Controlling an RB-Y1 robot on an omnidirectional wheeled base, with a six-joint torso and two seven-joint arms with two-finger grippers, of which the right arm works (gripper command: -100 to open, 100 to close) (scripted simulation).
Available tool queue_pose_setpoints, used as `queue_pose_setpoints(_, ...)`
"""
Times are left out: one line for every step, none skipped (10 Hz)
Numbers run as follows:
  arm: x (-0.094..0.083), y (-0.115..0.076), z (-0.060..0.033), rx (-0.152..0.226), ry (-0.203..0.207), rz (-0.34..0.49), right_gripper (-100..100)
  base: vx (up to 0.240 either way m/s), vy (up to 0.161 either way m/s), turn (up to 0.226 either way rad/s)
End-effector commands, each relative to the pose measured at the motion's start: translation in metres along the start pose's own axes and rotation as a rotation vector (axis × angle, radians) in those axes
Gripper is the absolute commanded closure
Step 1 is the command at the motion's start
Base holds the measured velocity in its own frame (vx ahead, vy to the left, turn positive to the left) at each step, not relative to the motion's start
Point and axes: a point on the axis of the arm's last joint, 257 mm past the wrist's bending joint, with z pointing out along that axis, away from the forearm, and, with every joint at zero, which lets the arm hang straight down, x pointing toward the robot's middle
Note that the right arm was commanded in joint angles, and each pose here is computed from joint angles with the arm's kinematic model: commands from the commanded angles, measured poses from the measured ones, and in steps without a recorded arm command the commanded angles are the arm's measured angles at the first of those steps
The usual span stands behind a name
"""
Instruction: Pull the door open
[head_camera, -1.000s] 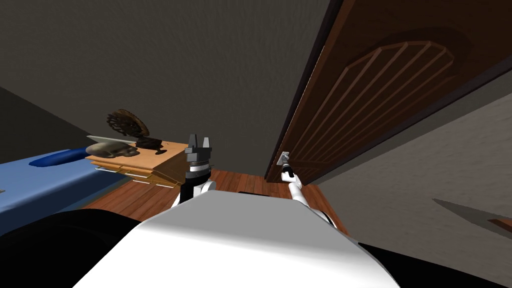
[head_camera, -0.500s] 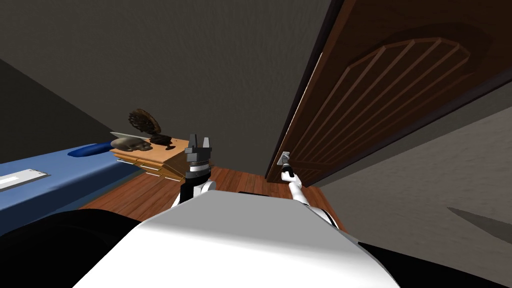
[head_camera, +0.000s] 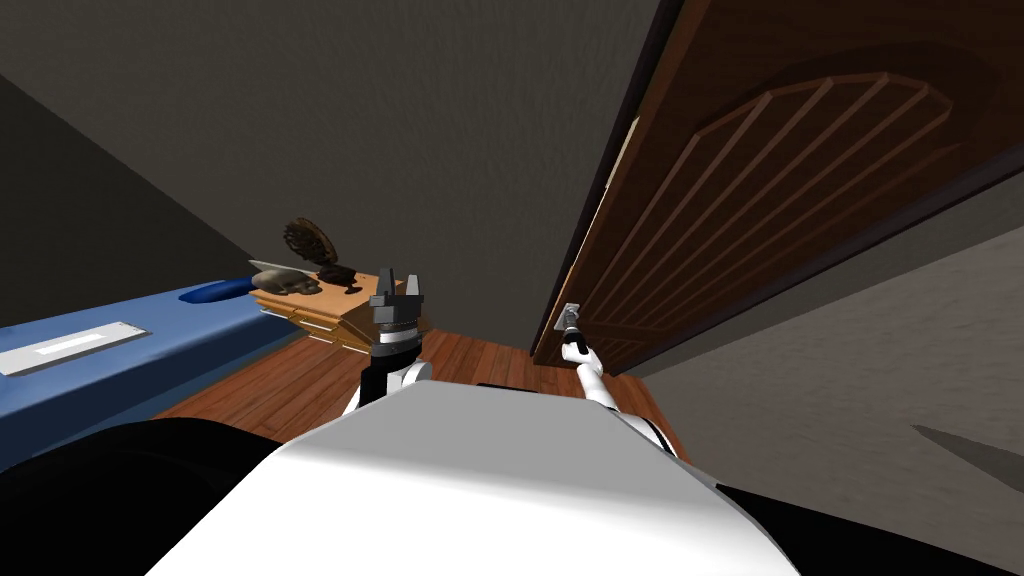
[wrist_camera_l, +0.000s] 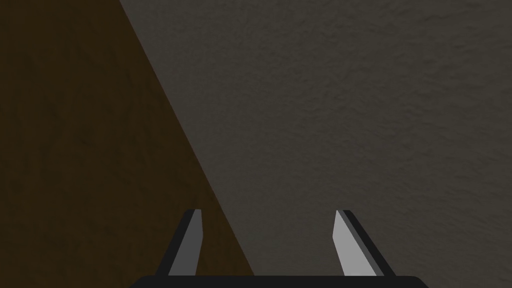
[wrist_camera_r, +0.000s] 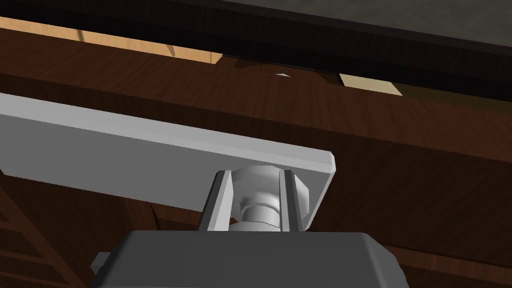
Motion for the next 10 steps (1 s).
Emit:
queue_pose_setpoints(-0.0199,-0.0039,0.0002,0.007,-0.022,0.052,100,-0.043,-0.027,0.089)
queue_pose_setpoints(-0.0199,-0.0039,0.0002,0.007,-0.022,0.06,100,-0.057,-0.036,0.06)
queue_pose_setpoints(-0.0195,-0.0022,0.0011,0.001,-0.021,0.112,100,-0.057,-0.042,0.095)
queue_pose_setpoints(-0.0192,-0.0005,0.0019,-0.005,-0.02,0.155,100,-0.071,-0.065,0.134)
queue_pose_setpoints(-0.0192,-0.0005,0.0019,-0.005,-0.02,0.17,100,-0.052,-0.048,0.061)
queue_pose_setpoints(-0.0189,0.0011,0.0028,-0.01,-0.019,0.22,100,-0.055,-0.038,0.081)
queue_pose_setpoints(-0.0189,0.0011,0.0028,-0.01,-0.019,0.225,100,-0.052,-0.03,0.046)
queue_pose_setpoints(-0.0189,0.0011,0.0028,-0.01,-0.019,0.225,100,-0.022,-0.009,0.009)
queue_pose_setpoints(-0.0188,0.0027,0.0036,-0.016,-0.018,0.28,100,-0.032,-0.013,0.068)
queue_pose_setpoints(-0.0187,0.0042,0.0044,-0.021,-0.016,0.32,100,-0.066,-0.058,0.133)
